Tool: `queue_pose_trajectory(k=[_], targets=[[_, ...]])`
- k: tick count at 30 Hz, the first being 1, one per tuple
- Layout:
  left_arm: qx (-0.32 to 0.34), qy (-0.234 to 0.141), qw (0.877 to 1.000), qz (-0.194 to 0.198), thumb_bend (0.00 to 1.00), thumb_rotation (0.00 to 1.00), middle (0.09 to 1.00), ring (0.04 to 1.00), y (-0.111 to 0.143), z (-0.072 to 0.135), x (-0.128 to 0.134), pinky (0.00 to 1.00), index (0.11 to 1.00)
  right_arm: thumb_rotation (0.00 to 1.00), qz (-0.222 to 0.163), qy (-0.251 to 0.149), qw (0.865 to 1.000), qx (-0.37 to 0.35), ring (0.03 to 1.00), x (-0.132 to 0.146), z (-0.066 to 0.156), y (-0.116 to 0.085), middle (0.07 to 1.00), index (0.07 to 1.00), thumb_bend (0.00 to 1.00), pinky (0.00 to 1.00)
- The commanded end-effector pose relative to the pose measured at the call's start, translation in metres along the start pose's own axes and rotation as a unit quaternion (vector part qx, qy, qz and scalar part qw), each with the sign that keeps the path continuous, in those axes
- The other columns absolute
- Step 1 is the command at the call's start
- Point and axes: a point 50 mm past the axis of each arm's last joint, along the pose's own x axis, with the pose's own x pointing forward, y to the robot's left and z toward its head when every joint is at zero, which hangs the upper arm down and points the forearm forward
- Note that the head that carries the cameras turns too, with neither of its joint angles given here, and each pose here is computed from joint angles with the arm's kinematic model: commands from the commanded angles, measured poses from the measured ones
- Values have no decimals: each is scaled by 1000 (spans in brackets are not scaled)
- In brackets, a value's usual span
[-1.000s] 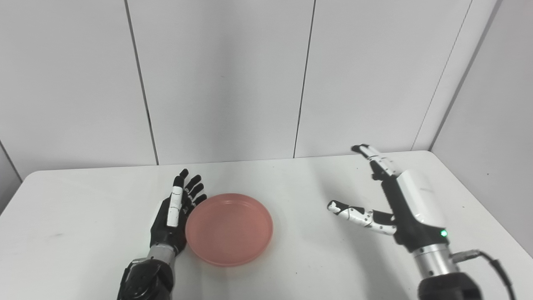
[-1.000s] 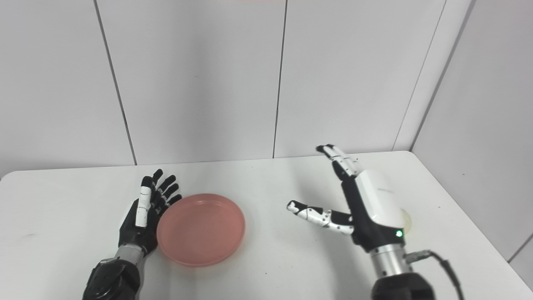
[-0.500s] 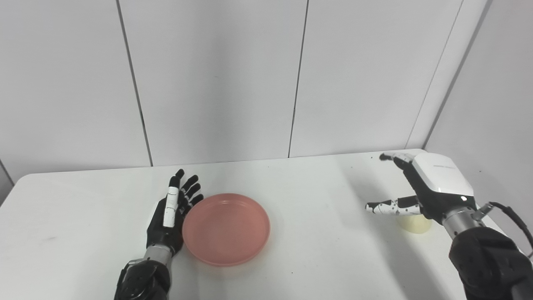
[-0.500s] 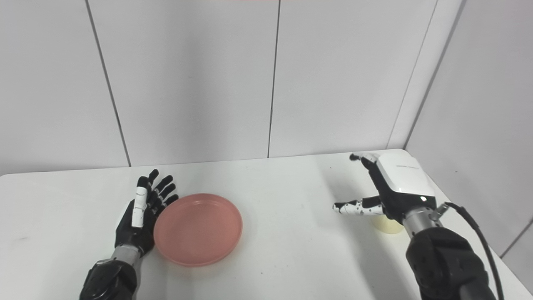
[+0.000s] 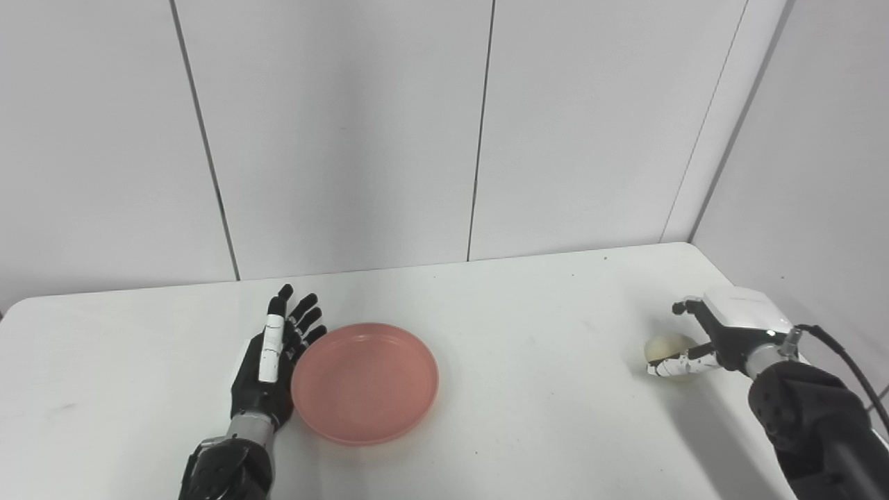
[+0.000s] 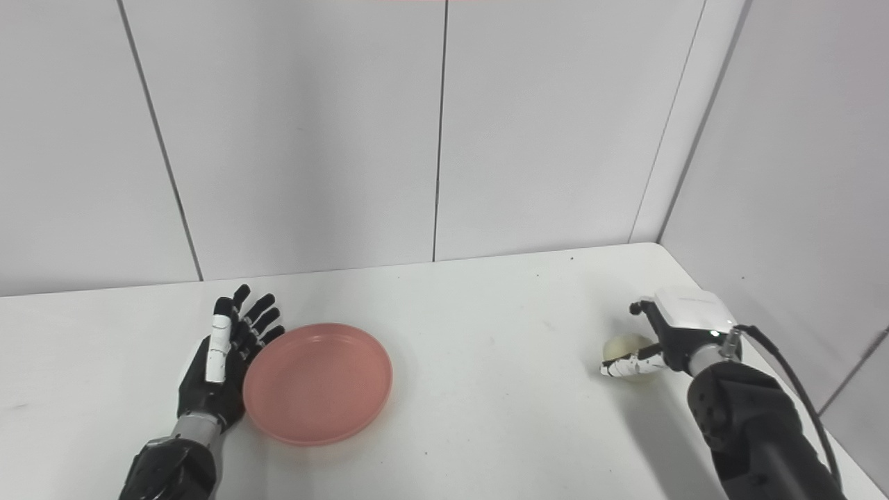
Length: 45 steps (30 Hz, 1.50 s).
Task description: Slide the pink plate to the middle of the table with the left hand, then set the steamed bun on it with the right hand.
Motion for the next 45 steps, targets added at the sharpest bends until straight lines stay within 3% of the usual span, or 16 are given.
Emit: queue_pose_trajectory(k=[1,13,24,29,34,45], targets=[[-15,54,998,14,904,861,913,923,5,-25,-12,869,1000,613,-56,-6,998,-12,874,7,-4,-31,845,801,1000,862],[-9,56,998,10,893,861,917,924,7,-24,-13,862,1000,621,-33,7,999,1,887,27,-21,-13,866,803,1000,861],[-13,59,998,7,882,847,922,913,7,-24,-14,860,1000,618,-52,-13,999,8,787,31,-21,1,812,802,1000,676],[-13,59,998,8,880,848,912,896,6,-24,-14,848,994,567,-36,-15,999,32,671,35,-22,-1,751,790,1000,551],[-20,61,998,11,892,825,902,879,5,-24,-14,838,989,425,-21,-32,998,40,490,36,-19,0,587,711,990,413],[-22,65,998,0,886,812,901,877,7,-21,-15,825,999,256,51,-7,999,16,414,39,-17,4,509,608,878,330]])
